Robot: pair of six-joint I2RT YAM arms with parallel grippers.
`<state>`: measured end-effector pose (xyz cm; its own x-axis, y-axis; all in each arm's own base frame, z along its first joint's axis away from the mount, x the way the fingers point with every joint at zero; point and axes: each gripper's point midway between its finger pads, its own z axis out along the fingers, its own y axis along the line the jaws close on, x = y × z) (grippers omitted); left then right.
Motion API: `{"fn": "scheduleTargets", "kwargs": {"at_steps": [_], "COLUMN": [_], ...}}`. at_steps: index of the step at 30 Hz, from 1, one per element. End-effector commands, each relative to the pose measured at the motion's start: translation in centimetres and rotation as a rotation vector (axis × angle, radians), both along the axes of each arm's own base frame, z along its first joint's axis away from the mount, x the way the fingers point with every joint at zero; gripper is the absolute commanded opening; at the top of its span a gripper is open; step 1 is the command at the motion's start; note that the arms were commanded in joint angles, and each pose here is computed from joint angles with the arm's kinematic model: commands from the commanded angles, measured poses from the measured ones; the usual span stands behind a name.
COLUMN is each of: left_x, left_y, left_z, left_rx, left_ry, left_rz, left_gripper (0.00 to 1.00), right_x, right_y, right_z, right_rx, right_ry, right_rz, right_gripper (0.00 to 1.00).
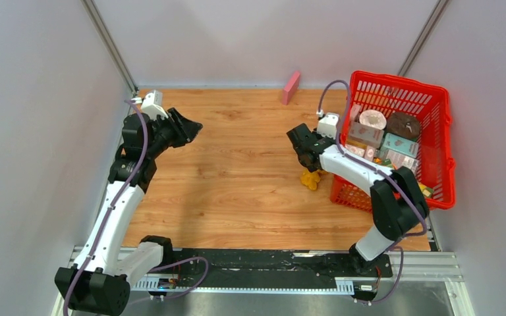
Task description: Fold the paper box
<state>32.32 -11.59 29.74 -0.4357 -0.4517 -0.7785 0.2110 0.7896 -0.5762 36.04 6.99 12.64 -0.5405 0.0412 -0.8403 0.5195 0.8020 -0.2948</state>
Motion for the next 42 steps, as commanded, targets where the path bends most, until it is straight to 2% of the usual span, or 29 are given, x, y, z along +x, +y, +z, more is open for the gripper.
{"fn": "scheduleTargets", "kwargs": {"at_steps": [1, 5, 7, 10, 12, 13, 14, 15, 17, 21, 29, 36, 42], "left_x": [-0.6, -0.9, -1.1, -1.3, -1.4, -1.4, -1.5, -1.5, -1.7, -2.2, -2.3, -1.6, -1.4], "left_y": [-0.5, -0.8, -0.8, -0.8, -0.8, -0.7, -0.7, -0.7, -0.7, -0.6, -0.6, -0.9, -1.0], "left_z": [1.3, 1.3, 1.2, 1.1, 0.9, 1.0, 0.8, 0.6, 0.5, 0.2, -0.3, -0.9, -0.9], "left_rx": [-0.033, -0.046, -0.045, -0.043, -0.044, -0.045, -0.044, -0.042, -0.039, -0.03, 0.0, -0.003, -0.003], "left_ry": [-0.043, -0.044, -0.045, -0.044, -0.041, -0.043, -0.037, -0.033, -0.027, -0.017, 0.002, 0.023, 0.033], "left_rz": [-0.034, -0.05, -0.053, -0.056, -0.055, -0.054, -0.052, -0.052, -0.054, -0.058, -0.067, -0.081, -0.086], "left_gripper": [0.46, 0.46, 0.46, 0.46, 0.46, 0.46, 0.46, 0.46, 0.46, 0.46, 0.46, 0.46, 0.46], "right_x": [-3.3, -4.7, -3.8, -0.4, 0.8, 1.5, 3.5, 4.1, 7.2, 12.2, 20.4, 25.5, 29.3], "right_y": [-6.3, -8.2, -7.0, -2.2, 2.0, 3.7, 6.6, 8.8, 12.2, 16.4, 17.4, 14.3, 13.2], "right_z": [2.4, 3.6, 3.7, 5.1, 6.2, 6.4, 7.4, 7.3, 7.3, 6.4, 3.7, 0.6, -0.6], "right_rx": [0.047, 0.047, 0.054, 0.079, 0.094, 0.078, 0.082, 0.061, 0.058, 0.074, 0.123, 0.162, 0.252], "right_ry": [-0.077, -0.111, -0.095, -0.112, -0.128, -0.131, -0.168, -0.166, -0.157, -0.187, -0.3, -0.366, -0.399], "right_rz": [-0.176, -0.185, -0.089, 0.085, 0.174, 0.207, 0.238, 0.273, 0.276, 0.232, 0.161, 0.078, 0.105], "right_gripper": [0.47, 0.49, 0.5, 0.57, 0.67, 0.73, 0.83, 0.87, 0.94, 1.0, 1.0, 1.0, 1.0]}}
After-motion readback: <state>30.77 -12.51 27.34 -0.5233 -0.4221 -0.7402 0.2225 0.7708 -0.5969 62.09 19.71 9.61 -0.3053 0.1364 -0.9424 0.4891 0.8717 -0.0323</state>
